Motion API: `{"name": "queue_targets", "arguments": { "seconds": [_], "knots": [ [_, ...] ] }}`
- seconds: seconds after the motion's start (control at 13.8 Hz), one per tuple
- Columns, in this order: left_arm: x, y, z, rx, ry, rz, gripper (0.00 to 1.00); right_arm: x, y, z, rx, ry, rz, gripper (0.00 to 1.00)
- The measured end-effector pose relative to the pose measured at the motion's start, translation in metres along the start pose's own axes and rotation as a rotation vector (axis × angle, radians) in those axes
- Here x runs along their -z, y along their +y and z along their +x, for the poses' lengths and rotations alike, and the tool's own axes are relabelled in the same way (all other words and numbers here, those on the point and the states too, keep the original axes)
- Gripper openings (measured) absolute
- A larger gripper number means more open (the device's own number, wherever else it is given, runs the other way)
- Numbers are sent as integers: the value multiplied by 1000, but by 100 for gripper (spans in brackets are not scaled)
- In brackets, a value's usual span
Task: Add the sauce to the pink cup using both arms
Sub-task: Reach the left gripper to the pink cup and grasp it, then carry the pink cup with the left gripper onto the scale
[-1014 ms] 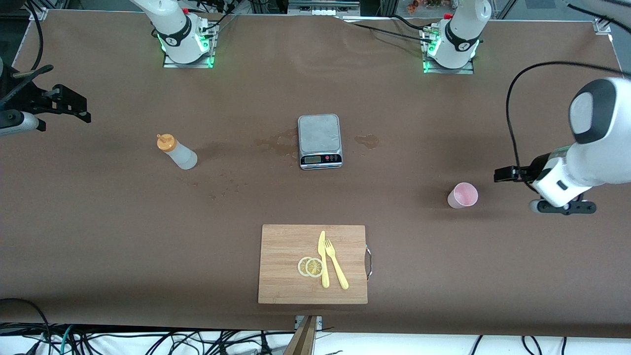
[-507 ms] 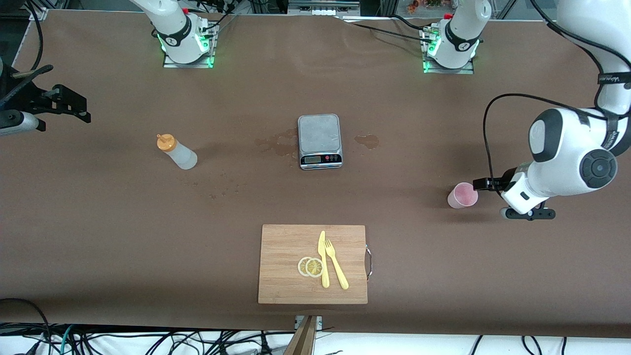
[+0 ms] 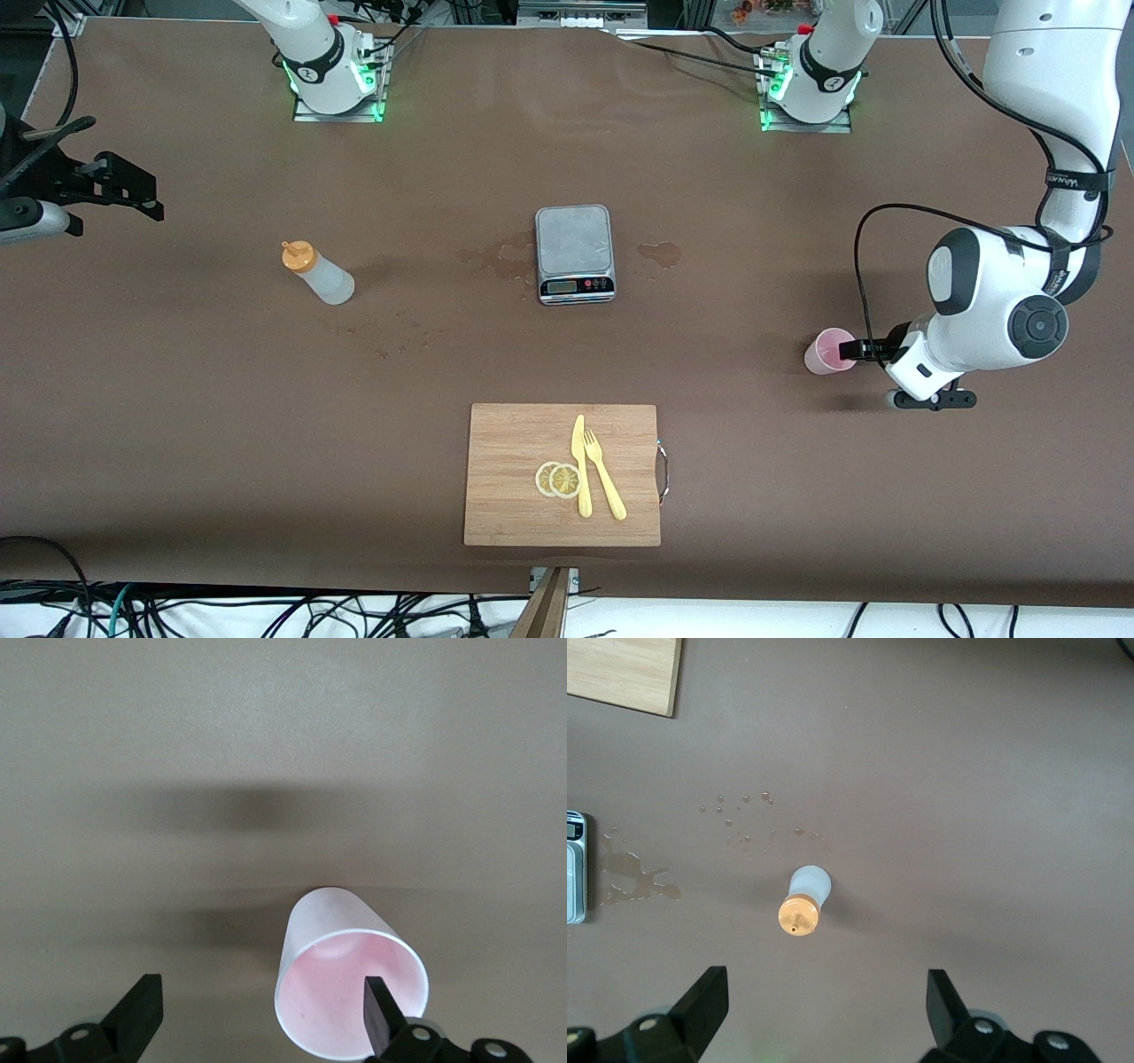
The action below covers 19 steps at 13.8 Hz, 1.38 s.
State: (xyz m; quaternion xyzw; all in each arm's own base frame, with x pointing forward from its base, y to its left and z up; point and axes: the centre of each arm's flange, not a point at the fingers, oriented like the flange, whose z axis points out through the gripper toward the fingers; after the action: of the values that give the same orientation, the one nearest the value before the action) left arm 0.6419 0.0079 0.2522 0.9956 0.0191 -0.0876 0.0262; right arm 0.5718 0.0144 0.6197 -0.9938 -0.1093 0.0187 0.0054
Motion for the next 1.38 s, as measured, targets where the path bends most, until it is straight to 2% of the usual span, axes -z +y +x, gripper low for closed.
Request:
{"name": "queue_targets", "arguments": {
  "seconds": [0.43, 0.58, 0.8, 1.09, 1.16, 1.38],
  "knots": [
    [-29, -2, -5, -24, 8, 0, 97, 0, 0, 0, 0, 0, 1, 100],
    [-30, -2, -5, -23, 8, 0, 81, 0, 0, 0, 0, 0, 1, 100],
    [-28, -7, -5, -15, 10, 3, 47, 0, -1, 0, 1, 1, 2, 100],
    [-19, -5, -4, 8, 21, -25, 7, 0, 0, 0, 0, 1, 2, 100],
    [-13, -1, -3, 10, 21, -35, 3, 0, 0, 0, 0, 1, 2, 100],
    [17, 39, 0, 17, 13, -48, 4, 0, 0, 0, 0, 0, 2, 100]
  ]
}}
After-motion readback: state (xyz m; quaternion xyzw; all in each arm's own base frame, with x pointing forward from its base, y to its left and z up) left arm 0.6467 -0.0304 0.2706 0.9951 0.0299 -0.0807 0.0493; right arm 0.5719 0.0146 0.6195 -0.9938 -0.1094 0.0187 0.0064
